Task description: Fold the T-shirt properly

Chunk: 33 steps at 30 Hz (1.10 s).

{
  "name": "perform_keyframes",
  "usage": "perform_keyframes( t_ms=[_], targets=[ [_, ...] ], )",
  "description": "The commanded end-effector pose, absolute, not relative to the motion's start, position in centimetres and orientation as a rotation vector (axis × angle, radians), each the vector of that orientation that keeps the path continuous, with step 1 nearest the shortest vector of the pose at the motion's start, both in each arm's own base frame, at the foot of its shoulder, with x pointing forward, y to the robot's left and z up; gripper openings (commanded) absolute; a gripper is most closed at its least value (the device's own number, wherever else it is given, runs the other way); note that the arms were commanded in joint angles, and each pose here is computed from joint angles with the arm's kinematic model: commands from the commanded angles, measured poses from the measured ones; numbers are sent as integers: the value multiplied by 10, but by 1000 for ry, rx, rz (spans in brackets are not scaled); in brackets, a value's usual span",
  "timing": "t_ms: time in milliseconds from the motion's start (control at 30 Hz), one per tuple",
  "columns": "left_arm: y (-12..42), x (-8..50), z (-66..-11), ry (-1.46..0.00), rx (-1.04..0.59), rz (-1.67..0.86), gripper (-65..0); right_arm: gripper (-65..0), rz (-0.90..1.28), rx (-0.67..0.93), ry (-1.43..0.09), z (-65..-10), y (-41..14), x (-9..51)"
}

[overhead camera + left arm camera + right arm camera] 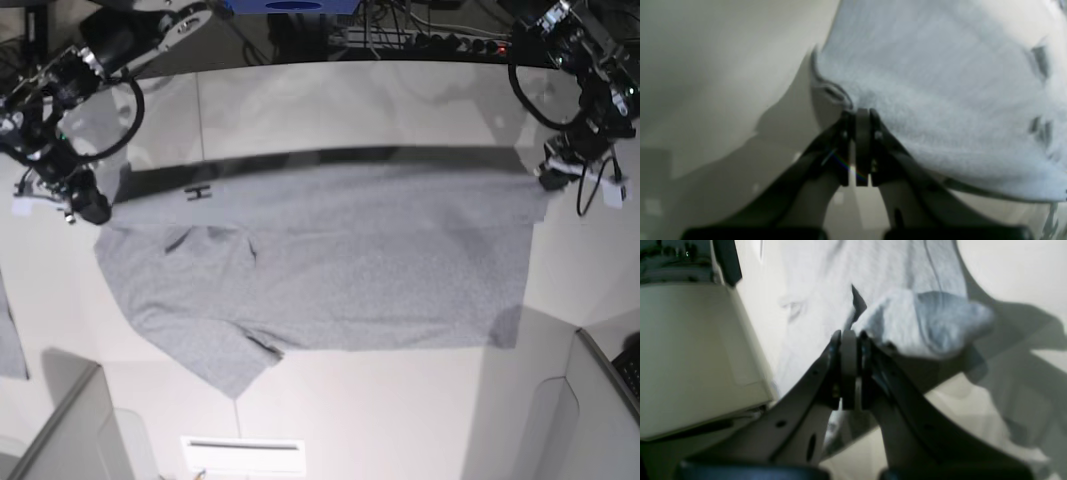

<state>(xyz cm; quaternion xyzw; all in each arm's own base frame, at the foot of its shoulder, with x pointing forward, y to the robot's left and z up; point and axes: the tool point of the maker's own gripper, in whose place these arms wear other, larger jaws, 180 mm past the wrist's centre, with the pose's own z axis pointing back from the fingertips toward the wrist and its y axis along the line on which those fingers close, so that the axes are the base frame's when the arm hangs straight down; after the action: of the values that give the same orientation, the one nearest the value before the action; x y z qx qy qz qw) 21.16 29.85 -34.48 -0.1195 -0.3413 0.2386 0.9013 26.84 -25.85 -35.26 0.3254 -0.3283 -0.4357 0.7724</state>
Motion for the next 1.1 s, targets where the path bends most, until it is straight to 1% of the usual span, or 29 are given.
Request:
perform_keyframes(
  t_ms=[0, 167, 367, 567, 800, 933, 1067],
  targets=[
    [303, 212, -336, -736, -229, 477, -650, -650, -933, 701, -747, -345, -264, 267],
    [303, 171, -358, -624, -196, 484, -650, -650, -993, 623, -700, -373, -272, 229],
    [302, 149, -369, -563, -184, 493, -650, -650, -1070, 583, -623, -406, -276, 198],
    [302, 143, -372, -545, -180, 496, -650, -650, -1078, 566, -591, -414, -276, 184],
    [307, 120, -393, -464, -187, 545, -650, -650, -1083, 543, -555, -420, -275, 167],
    [306, 113, -397, -442, -188, 545, -650, -650, -1019, 538, -565, -420, -272, 164],
    [306, 108, -399, -430, -185, 548, -650, -650, -1012, 530, -549, -423, -271, 156]
  ],
)
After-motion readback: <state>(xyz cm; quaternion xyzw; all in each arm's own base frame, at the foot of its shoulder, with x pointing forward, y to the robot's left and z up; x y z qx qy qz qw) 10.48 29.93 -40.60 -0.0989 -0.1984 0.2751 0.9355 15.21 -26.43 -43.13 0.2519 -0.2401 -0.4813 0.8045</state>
